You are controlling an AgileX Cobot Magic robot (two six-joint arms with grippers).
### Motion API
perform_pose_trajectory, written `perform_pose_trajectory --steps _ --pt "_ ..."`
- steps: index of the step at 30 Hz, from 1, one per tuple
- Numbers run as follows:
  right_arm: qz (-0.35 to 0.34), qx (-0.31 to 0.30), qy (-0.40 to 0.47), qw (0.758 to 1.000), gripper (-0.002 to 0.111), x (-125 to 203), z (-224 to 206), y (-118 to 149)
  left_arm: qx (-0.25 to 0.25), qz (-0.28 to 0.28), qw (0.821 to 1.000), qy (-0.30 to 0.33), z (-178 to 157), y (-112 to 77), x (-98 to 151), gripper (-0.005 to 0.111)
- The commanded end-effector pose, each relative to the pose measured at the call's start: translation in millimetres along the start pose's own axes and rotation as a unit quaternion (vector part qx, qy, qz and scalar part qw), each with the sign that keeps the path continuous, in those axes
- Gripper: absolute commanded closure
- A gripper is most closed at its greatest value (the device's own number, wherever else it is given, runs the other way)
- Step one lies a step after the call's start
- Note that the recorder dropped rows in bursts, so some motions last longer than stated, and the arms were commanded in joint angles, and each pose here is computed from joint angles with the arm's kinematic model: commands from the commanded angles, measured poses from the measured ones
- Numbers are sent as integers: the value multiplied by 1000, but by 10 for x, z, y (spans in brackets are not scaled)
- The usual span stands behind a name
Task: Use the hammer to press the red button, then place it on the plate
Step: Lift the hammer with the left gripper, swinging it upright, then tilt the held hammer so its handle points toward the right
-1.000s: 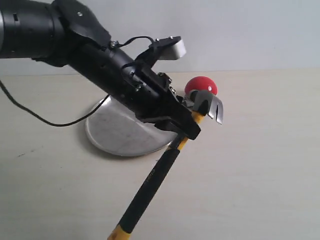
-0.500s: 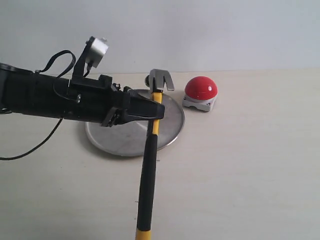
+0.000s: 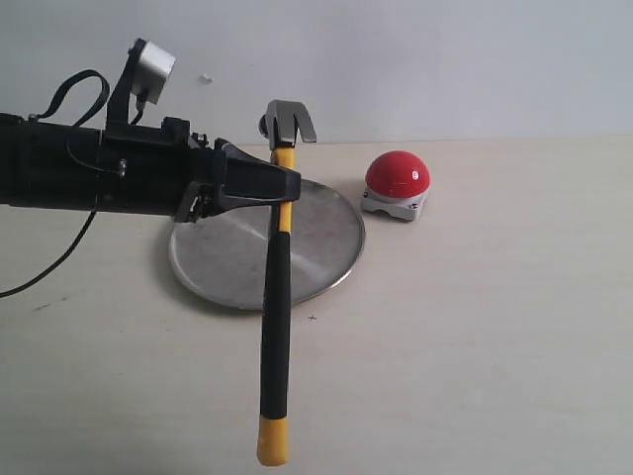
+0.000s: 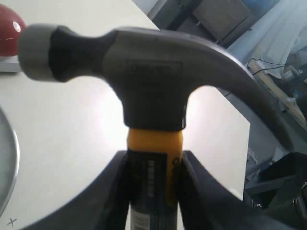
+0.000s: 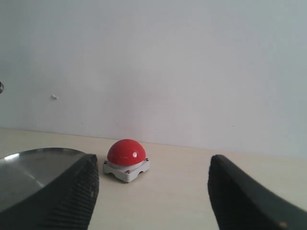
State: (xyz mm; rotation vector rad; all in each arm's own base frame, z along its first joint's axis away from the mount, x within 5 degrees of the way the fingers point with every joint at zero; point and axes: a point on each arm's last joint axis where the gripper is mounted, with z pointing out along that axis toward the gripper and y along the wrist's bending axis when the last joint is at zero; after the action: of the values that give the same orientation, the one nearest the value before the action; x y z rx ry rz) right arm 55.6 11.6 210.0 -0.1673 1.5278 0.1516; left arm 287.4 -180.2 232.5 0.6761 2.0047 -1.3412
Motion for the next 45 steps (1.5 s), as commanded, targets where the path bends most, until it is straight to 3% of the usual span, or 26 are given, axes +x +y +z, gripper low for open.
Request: perform_pose_trajectory --steps 1,27,38,45 --pt "-4 -1 -6 1000 45 4 -4 1 28 -10 999 -28 -41 -103 -85 107" --pt "-6 -1 -6 1000 45 4 -4 1 40 -31 998 -31 -76 -108 -111 107" --pt "-4 -1 -6 1000 45 4 -4 1 44 -24 999 -20 -66 -170 -265 107" --pt "-4 -1 -6 1000 45 4 -4 1 13 -15 1000 -3 -75 -198 -481 107"
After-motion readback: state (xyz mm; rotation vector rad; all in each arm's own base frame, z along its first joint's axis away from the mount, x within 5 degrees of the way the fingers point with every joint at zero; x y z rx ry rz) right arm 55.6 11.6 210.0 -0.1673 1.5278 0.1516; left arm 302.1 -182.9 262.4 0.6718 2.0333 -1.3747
